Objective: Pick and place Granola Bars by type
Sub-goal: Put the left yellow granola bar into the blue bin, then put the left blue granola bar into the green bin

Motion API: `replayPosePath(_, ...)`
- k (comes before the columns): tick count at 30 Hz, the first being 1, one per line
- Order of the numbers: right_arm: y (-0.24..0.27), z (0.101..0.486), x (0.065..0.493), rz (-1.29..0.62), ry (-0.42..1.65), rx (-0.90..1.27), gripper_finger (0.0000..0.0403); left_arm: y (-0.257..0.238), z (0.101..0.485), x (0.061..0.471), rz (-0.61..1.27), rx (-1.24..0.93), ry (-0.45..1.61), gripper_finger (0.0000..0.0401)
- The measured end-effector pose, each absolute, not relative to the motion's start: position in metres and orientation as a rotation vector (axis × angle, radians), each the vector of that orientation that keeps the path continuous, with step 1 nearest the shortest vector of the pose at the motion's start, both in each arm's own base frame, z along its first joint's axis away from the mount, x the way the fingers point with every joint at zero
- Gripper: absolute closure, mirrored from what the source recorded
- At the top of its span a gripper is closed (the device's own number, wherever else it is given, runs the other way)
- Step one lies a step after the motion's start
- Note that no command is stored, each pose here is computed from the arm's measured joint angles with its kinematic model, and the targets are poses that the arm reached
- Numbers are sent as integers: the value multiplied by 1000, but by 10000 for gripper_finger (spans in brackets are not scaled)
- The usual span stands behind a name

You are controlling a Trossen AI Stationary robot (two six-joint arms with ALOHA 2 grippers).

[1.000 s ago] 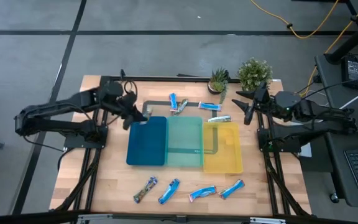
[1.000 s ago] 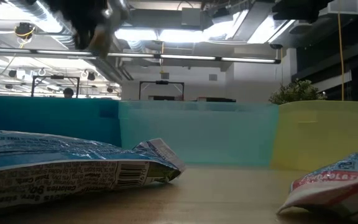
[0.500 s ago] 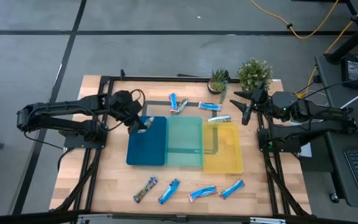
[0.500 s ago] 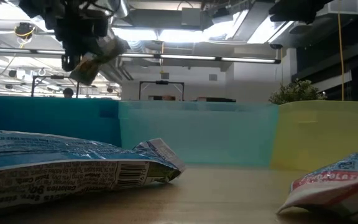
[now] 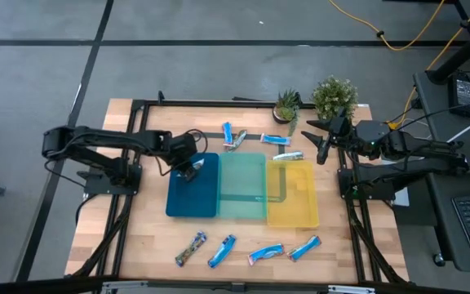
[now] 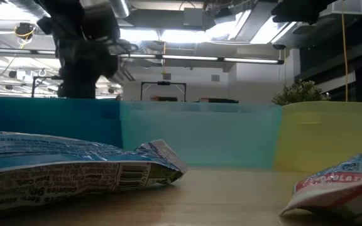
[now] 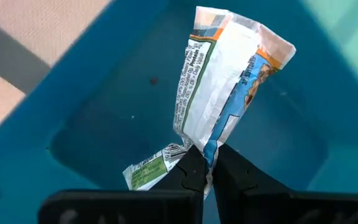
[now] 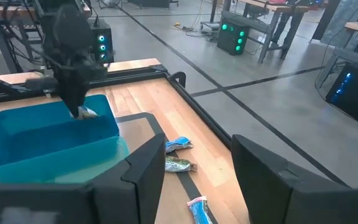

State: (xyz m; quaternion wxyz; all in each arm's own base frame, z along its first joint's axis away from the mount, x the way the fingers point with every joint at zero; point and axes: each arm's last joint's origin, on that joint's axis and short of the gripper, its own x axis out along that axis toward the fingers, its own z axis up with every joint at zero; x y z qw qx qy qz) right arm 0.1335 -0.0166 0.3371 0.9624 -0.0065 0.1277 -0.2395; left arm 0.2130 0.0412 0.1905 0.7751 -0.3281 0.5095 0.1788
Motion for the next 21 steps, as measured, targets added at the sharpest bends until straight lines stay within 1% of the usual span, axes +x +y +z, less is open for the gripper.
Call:
replayPosePath(9,-17,337,133,-485,259,-15,217,43,168,223,415,-715,1199,382)
replayPosePath(16,-17,337,133,-485,260,-15,217,44,167,223,425,-696,1204,364)
replayPosePath(21,-17,337,133,-485,260,-15,217,43,167,223,398,-685,1209,346)
